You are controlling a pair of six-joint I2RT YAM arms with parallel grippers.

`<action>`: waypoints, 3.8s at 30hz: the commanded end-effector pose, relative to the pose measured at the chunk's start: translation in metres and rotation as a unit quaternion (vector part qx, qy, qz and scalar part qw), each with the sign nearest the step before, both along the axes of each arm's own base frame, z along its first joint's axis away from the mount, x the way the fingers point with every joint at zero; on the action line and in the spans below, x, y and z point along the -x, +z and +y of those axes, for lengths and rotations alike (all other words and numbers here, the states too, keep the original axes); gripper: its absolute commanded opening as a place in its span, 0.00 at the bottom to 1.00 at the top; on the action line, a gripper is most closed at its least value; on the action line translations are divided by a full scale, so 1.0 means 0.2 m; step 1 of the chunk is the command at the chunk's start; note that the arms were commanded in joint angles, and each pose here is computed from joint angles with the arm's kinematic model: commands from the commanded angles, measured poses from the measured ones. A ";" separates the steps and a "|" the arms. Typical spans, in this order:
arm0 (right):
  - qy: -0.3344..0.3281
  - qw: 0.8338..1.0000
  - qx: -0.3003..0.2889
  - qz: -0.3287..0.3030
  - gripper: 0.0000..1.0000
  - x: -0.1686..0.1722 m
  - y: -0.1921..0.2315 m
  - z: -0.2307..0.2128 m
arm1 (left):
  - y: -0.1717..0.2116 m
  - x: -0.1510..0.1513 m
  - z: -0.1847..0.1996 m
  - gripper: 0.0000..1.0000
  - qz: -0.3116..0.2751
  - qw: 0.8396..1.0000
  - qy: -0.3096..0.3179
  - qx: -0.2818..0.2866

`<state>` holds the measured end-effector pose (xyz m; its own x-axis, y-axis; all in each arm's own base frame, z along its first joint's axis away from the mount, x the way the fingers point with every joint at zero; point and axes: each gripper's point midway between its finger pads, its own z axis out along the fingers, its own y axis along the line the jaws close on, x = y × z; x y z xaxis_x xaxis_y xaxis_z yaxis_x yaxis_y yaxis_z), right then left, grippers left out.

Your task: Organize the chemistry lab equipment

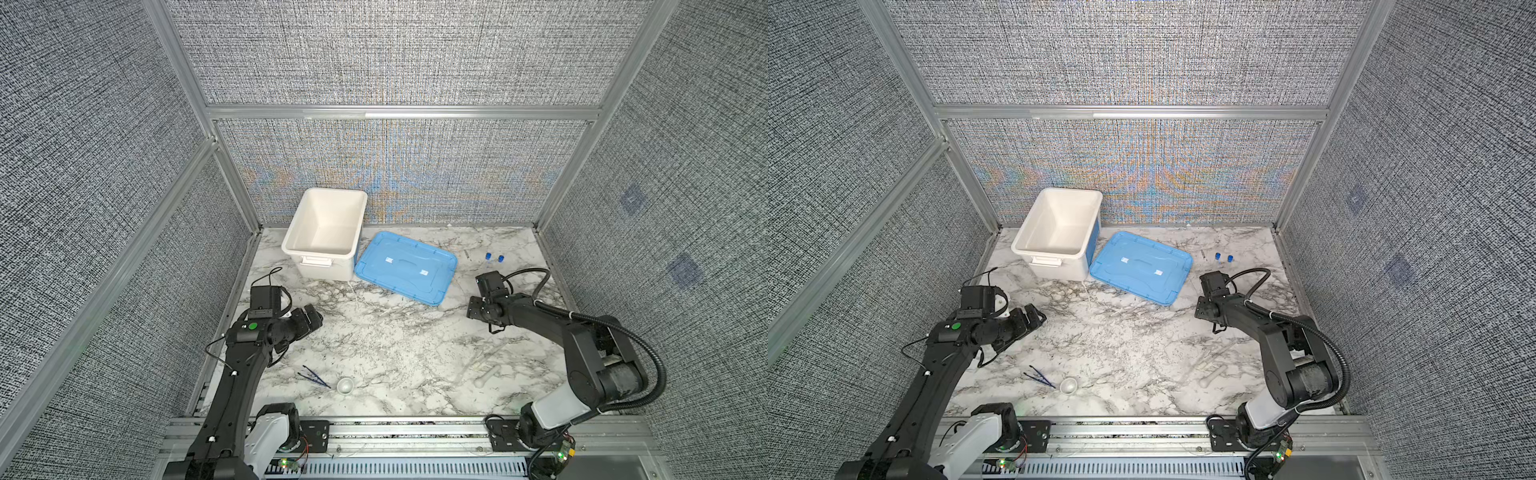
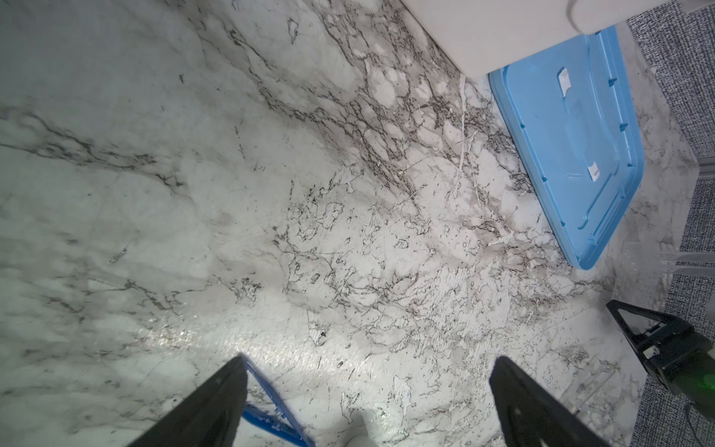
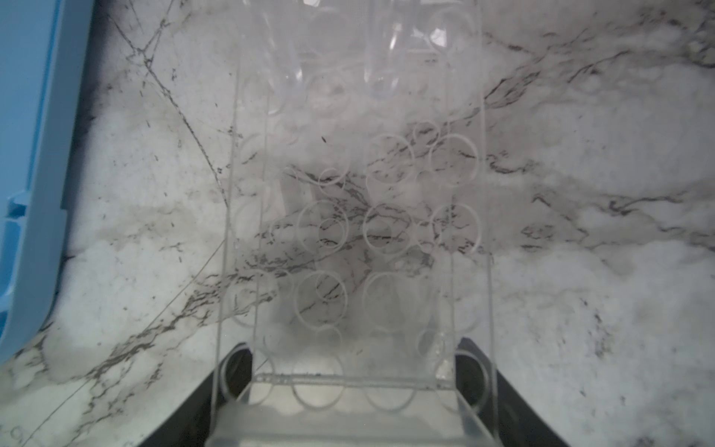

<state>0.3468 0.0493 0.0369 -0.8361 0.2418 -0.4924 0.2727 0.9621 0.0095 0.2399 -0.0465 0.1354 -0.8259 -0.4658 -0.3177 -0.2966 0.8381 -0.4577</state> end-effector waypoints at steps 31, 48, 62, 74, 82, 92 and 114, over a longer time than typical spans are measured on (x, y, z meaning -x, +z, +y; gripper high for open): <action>0.002 1.000 0.015 0.020 0.97 0.08 0.11 -0.06 | 0.04 -0.02 -0.04 0.99 -0.026 0.999 -0.020 0.014; -0.033 0.999 0.015 0.033 0.84 0.08 0.05 -0.12 | 0.06 -0.02 -0.05 0.99 -0.035 0.999 -0.024 0.020; -0.073 0.996 -0.018 0.043 0.83 0.15 0.05 -0.22 | 0.06 -0.02 -0.05 0.99 -0.034 0.999 -0.027 0.022; 0.045 0.998 -0.021 0.043 0.89 0.15 0.16 -0.15 | 0.07 -0.01 -0.06 0.99 -0.039 0.999 -0.028 0.023; 0.063 0.998 -0.024 0.015 0.91 0.23 0.29 -0.15 | 0.07 -0.02 -0.06 0.99 -0.038 0.999 -0.027 0.025; 0.082 0.995 -0.029 -0.045 0.90 0.31 0.39 -0.14 | 0.07 -0.01 -0.06 0.99 -0.037 0.999 -0.025 0.028; 0.208 0.974 -0.005 -0.090 0.95 0.10 0.16 -0.22 | 0.07 -0.02 -0.07 0.99 -0.039 0.998 -0.026 0.032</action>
<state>0.3198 0.0106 0.0675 -0.7886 -0.0909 -0.6082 -0.1604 0.9852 0.0607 0.2409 -0.0582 0.1459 -0.8261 -0.4487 -0.3411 -0.2310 0.8215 -0.5213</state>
